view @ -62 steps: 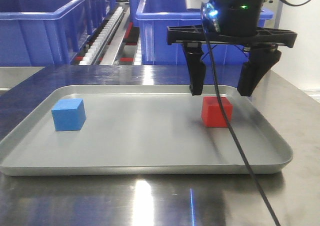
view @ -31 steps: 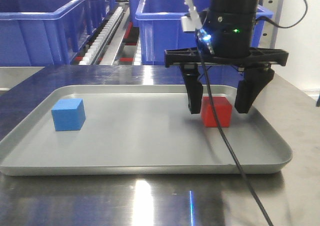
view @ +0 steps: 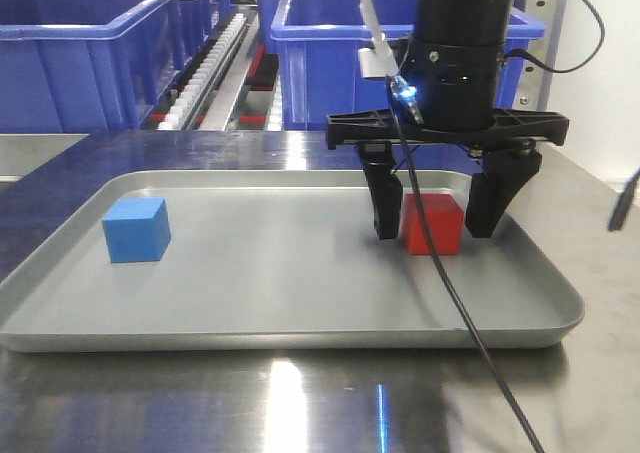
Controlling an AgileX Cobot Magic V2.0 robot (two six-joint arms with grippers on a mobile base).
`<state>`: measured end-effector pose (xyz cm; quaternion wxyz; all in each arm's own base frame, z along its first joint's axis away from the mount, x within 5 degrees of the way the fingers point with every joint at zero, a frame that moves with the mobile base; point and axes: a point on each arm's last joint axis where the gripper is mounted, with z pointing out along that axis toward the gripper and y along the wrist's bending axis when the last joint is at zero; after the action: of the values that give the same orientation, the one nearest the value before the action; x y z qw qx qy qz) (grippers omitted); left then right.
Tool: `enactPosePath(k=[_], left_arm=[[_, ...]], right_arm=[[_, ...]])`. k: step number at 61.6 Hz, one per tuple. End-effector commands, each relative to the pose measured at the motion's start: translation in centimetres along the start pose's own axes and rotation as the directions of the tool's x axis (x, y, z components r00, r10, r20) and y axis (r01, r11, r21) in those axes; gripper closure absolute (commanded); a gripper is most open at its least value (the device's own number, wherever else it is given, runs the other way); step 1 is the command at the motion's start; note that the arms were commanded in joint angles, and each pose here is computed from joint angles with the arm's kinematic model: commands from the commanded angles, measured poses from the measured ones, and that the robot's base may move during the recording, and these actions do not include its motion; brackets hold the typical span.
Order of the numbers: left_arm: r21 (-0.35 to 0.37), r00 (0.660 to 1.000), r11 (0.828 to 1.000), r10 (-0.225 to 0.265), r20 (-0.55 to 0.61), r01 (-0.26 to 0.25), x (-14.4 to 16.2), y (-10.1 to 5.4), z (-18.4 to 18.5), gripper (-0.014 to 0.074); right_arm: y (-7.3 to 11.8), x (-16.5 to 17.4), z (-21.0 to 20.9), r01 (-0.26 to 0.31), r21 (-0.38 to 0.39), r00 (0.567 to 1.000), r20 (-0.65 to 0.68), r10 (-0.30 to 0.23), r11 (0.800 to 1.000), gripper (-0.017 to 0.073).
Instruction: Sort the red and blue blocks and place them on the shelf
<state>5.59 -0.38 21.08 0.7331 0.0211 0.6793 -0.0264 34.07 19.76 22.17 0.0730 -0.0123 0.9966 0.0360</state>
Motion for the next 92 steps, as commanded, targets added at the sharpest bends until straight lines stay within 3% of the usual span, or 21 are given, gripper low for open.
enactPosePath(k=[1, 5, 9, 19, 24, 35, 41, 47, 51, 67, 74, 81, 92], left_arm=[[-0.007, 0.997, 1.0, -0.007, 0.072, 0.008, 0.1, 0.1, -0.1, 0.047], [-0.007, 0.997, 1.0, -0.007, 0.072, 0.008, 0.1, 0.1, -0.1, 0.047], [-0.007, 0.997, 1.0, -0.007, 0.072, 0.008, 0.1, 0.1, -0.1, 0.047], [-0.007, 0.997, 1.0, -0.007, 0.072, 0.008, 0.1, 0.1, -0.1, 0.047], [-0.007, 0.997, 1.0, -0.007, 0.072, 0.008, 0.1, 0.1, -0.1, 0.047], [-0.007, 0.997, 1.0, -0.007, 0.072, 0.008, 0.1, 0.1, -0.1, 0.047], [-0.007, 0.997, 1.0, -0.007, 0.072, 0.008, 0.1, 0.1, -0.1, 0.047], [-0.007, 0.997, 1.0, -0.007, 0.072, 0.008, 0.1, 0.1, -0.1, 0.047], [-0.007, 0.997, 1.0, -0.007, 0.072, 0.008, 0.1, 0.1, -0.1, 0.047], [-0.007, 0.997, 1.0, -0.007, 0.072, 0.008, 0.1, 0.1, -0.1, 0.047], [-0.007, 0.997, 1.0, -0.007, 0.072, 0.008, 0.1, 0.1, -0.1, 0.047], [-0.007, 0.997, 1.0, -0.007, 0.072, 0.008, 0.1, 0.1, -0.1, 0.047], [-0.007, 0.997, 1.0, -0.007, 0.072, 0.008, 0.1, 0.1, -0.1, 0.047]], right_arm=[[0.3, -0.3, -2.8, 0.016, -0.045, 0.996, 0.084, -0.012, 0.999, -0.0011], [0.4, -0.3, -2.8, 0.014, -0.049, 0.997, 0.082, -0.01, 0.999, 0.0018], [0.4, -0.2, -2.8, 0.011, -0.053, 0.997, 0.077, -0.007, 0.999, 0.0121], [0.3, -0.1, -2.9, 0.011, -0.047, 0.998, 0.066, -0.007, 0.999, 0.0531], [0.3, 0.0, -3.4, 0.011, -0.053, 0.997, 0.077, -0.007, 0.999, 0.0472], [-0.3, 0.0, -5.4, 0.027, -0.075, 0.992, 0.129, -0.017, 0.997, 0.0469], [-0.8, 0.0, -6.5, 0.102, -0.085, 0.984, 0.156, -0.088, 0.991, 0.0469], [-1.8, 0.0, -7.7, 0.211, -0.085, 0.959, 0.212, -0.189, 0.974, 0.0469], [-2.8, 0.2, -8.2, 0.257, -0.083, 0.94, 0.255, -0.229, 0.963, 0.0469], [-7.7, 2.3, -9.9, 0.346, -0.051, 0.854, 0.43, -0.292, 0.937, 0.047], [-10.2, 3.8, -10.5, 0.336, -0.002, 0.799, 0.53, -0.284, 0.942, 0.047], [-13.0, 5.7, -11.1, 0.255, 0.024, 0.764, 0.608, -0.217, 0.967, 0.047], [-15.2, 9.6, -12.1, 0.182, 0.049, 0.691, 0.705, -0.163, 0.982, 0.047]])
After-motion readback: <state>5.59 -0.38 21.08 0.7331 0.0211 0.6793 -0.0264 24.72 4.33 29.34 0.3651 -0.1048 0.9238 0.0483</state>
